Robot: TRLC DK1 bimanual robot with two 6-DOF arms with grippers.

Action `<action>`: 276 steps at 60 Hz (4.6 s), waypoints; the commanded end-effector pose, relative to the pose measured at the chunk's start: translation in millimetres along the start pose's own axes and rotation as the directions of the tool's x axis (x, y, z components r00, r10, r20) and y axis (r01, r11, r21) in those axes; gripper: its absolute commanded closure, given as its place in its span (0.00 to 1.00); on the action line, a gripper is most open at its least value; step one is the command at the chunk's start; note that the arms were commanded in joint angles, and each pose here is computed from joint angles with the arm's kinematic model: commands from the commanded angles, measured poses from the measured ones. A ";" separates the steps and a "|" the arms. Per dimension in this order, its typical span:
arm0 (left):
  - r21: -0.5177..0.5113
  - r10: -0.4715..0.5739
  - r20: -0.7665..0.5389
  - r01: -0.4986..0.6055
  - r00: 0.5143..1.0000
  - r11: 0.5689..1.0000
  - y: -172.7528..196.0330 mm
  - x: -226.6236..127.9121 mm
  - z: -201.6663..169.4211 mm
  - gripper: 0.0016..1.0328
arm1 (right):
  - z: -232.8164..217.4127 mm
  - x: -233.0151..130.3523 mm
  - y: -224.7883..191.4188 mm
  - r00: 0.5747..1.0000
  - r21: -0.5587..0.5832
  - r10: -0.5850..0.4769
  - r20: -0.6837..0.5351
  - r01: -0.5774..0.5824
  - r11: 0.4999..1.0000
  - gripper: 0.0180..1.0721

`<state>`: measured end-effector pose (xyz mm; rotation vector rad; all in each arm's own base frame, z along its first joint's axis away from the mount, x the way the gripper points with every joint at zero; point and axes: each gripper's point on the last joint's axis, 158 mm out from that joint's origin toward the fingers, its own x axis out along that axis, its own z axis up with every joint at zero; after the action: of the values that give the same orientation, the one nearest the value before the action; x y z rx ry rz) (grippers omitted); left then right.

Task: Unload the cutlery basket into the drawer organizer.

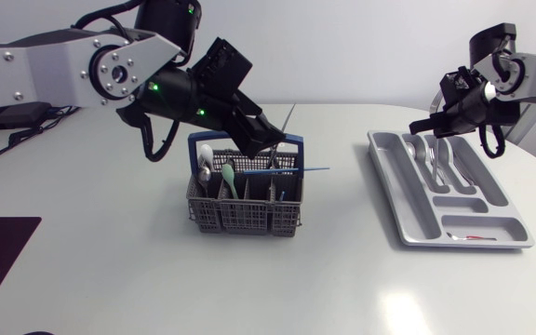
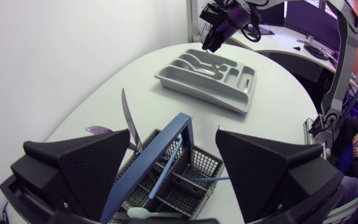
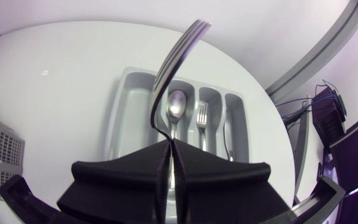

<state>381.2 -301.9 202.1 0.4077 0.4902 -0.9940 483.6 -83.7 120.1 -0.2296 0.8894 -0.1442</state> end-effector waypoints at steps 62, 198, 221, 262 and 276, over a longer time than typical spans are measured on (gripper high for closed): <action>0.024 0.075 -0.065 -0.074 0.995 0.997 -8.0 4.1 -12.6 0.07 | -36.0 127.5 -83.3 0.929 0.061 -0.183 -0.321 0.213 0.975 0.94; 0.425 0.026 -0.089 0.014 0.996 0.905 -95.2 73.8 -60.1 0.20 | -115.2 -69.1 82.9 0.941 -0.215 0.315 0.126 -0.284 0.934 0.37; 0.424 0.036 -0.064 -0.006 0.997 0.906 -89.7 80.0 -55.9 0.44 | -113.7 -71.8 91.8 0.937 -0.231 0.325 0.127 -0.291 0.928 0.37; 0.429 0.025 -0.069 0.007 0.997 0.903 -90.5 86.1 -59.8 0.76 | -112.7 -71.4 98.5 0.940 -0.244 0.318 0.125 -0.281 0.928 0.37; 0.433 0.025 -0.060 0.004 0.998 0.902 -90.9 87.7 -58.0 0.95 | -110.1 -79.5 106.4 0.933 -0.267 0.329 0.144 -0.284 0.921 0.37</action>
<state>324.7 -369.1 92.9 0.8437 0.3394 -1.0797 358.7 14.9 89.0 -0.3270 0.7471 0.2695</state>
